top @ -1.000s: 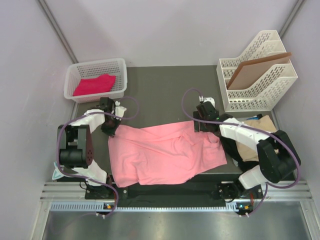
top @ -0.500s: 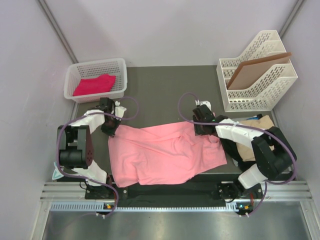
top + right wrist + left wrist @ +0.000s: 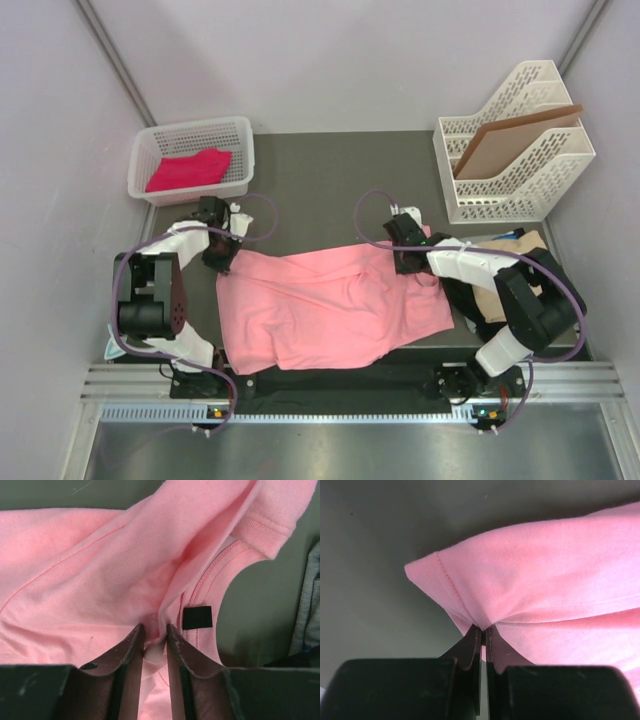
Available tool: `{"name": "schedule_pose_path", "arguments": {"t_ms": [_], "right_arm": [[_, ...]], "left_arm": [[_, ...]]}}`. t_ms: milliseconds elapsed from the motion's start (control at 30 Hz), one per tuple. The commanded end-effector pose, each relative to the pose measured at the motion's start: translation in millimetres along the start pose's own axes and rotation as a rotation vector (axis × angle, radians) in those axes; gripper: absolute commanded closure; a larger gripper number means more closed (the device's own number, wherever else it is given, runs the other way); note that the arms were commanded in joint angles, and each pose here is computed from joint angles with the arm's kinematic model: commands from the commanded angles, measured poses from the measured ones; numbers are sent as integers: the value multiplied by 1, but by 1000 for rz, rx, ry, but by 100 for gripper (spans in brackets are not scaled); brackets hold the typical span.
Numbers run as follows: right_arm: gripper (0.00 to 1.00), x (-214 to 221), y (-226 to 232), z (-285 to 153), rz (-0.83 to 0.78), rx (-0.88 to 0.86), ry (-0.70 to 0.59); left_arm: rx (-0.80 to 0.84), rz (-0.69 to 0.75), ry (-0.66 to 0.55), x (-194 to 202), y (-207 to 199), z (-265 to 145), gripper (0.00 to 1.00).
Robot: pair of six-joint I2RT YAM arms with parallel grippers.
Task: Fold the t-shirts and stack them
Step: Flatten out the tshirt
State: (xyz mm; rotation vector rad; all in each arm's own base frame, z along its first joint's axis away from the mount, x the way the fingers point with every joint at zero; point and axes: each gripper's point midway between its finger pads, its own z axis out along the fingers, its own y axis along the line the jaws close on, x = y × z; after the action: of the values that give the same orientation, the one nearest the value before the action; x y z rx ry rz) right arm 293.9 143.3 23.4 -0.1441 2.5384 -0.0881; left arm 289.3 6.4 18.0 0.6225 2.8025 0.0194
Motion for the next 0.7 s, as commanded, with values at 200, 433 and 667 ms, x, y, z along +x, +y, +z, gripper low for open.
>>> {"name": "schedule_pose_path", "arguments": {"t_ms": [200, 433, 667], "right_arm": [[89, -33, -6, -23, 20, 34, -95], [94, -44, -12, -41, 30, 38, -129], [100, -66, -15, -68, 57, 21, -196]], "left_arm": [[19, 3, -40, -4, -4, -10, 98], [48, -4, -69, -13, -8, -25, 100], [70, -1, -133, -31, -11, -58, 100]]}}
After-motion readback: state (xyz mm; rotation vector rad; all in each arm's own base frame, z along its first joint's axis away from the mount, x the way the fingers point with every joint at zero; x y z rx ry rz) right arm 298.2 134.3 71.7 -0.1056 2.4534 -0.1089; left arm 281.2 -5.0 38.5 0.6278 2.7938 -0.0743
